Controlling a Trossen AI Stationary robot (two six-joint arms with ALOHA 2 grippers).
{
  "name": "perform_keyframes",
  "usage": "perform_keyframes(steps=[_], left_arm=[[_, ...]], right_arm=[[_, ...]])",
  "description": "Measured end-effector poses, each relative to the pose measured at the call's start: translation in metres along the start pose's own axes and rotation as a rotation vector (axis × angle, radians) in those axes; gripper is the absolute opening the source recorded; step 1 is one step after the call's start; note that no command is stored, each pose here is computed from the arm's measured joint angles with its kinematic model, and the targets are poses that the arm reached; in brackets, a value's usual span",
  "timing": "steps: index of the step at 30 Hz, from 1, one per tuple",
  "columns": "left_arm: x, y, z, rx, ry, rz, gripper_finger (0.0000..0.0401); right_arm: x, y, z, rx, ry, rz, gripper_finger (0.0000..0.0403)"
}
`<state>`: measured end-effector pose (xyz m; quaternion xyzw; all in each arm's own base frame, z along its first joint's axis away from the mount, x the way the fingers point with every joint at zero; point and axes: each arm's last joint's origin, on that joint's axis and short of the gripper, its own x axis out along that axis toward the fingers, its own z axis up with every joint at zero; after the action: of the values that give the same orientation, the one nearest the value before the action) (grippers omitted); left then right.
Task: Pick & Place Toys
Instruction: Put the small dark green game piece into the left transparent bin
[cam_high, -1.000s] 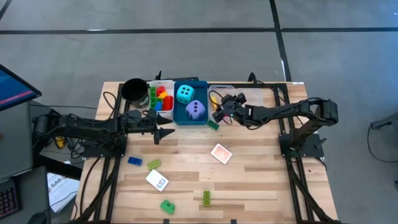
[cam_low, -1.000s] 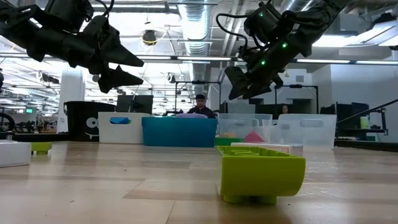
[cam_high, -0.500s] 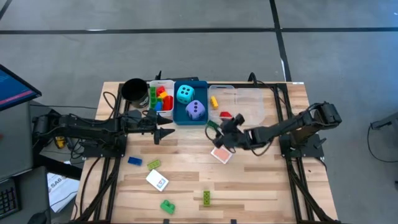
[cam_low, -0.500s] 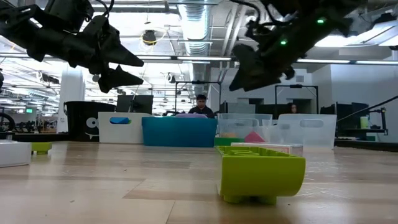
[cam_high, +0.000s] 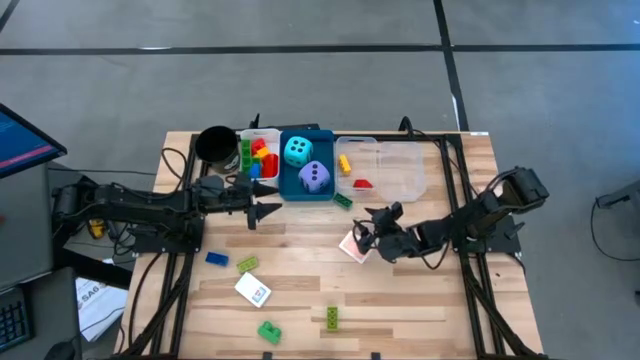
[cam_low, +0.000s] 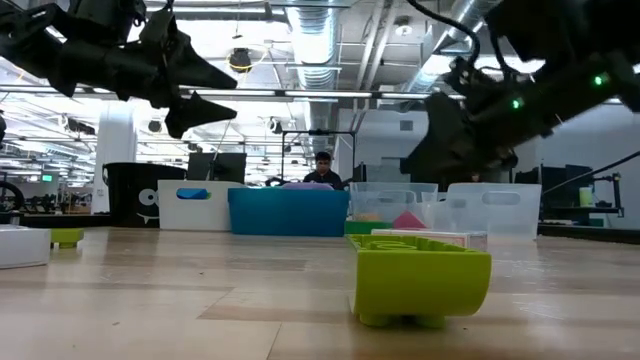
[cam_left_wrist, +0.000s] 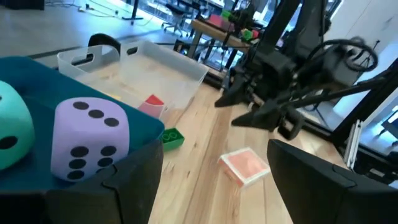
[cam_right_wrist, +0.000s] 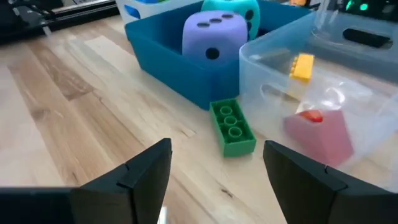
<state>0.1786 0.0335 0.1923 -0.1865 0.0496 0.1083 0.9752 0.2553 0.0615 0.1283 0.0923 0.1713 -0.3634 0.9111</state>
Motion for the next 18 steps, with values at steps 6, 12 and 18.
perform_keyframes(steps=[6,12,18], left_arm=[[0.0,0.001,-0.001,-0.007,0.015,0.006,0.0281],[0.0,0.001,-0.003,-0.012,0.034,0.013,0.0281],[0.0,0.001,-0.004,-0.013,0.038,0.013,0.0281]], right_arm=[[0.016,0.0,-0.027,-0.014,-0.009,0.004,0.0249],[0.041,0.01,-0.05,-0.014,-0.044,0.06,0.0249],[0.07,0.015,-0.058,0.064,-0.05,0.117,0.0249]])
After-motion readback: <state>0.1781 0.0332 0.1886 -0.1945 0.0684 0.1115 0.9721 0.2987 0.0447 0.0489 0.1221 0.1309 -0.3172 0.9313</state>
